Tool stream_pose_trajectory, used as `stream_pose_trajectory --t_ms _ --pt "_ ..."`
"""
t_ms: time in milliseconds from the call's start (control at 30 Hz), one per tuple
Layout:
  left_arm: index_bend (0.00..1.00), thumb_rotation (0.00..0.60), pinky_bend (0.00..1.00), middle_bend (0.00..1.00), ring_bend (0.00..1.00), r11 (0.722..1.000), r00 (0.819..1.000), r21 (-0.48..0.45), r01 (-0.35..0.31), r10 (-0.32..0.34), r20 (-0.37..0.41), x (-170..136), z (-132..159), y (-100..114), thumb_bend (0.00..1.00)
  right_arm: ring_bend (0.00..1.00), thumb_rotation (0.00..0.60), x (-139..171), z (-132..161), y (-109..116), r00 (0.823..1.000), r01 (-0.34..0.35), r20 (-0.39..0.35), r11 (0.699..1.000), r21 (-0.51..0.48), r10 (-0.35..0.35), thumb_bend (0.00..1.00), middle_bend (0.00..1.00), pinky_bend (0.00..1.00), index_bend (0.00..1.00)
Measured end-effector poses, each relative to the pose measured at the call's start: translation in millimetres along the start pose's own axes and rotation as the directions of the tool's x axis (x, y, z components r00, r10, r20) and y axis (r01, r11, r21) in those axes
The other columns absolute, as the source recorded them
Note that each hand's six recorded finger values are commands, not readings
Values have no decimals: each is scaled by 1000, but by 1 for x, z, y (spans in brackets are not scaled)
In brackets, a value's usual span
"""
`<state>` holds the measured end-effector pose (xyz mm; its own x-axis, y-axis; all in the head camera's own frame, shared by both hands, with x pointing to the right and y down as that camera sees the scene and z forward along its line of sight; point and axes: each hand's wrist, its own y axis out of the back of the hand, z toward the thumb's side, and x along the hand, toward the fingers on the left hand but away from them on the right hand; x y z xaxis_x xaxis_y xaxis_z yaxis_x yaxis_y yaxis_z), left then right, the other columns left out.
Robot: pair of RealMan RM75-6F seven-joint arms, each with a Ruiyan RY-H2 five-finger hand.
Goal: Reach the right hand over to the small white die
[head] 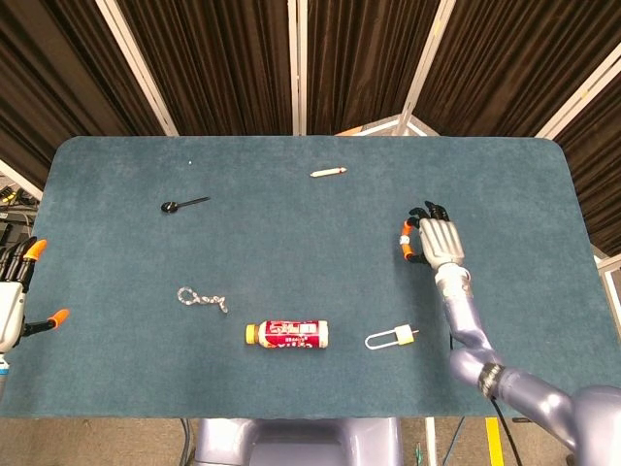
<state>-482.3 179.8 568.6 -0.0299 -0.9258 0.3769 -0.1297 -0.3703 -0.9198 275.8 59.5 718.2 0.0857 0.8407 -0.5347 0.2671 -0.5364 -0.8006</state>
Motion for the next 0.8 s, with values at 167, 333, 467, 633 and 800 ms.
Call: stream_pose_trajectory --t_ms 167,333,467,633,800 --pt "0 600 0 0 0 1000 1000 -1 -9 9 14 -1 4 2 122 0 600 34 10 14 998 15 -65 1000 -26 -16 384 211 0 568" --pt "0 600 0 0 0 1000 999 -3 -14 14 29 -3 9 3 122 0 600 66 17 24 993 28 -109 999 -37 -32 365 200 0 544" --pt "0 600 0 0 0 1000 999 -7 -20 20 36 -5 11 5 122 0 600 76 25 22 991 20 -132 999 -27 -23 246 131 0 436" --pt "0 600 0 0 0 1000 999 -12 -20 20 36 -6 10 6 122 0 600 81 33 19 989 18 -148 1000 19 -15 161 70 0 299" --pt "0 600 0 0 0 1000 999 -18 -26 26 37 -8 9 8 123 0 600 85 35 18 990 32 -141 997 67 -23 152 58 0 273"
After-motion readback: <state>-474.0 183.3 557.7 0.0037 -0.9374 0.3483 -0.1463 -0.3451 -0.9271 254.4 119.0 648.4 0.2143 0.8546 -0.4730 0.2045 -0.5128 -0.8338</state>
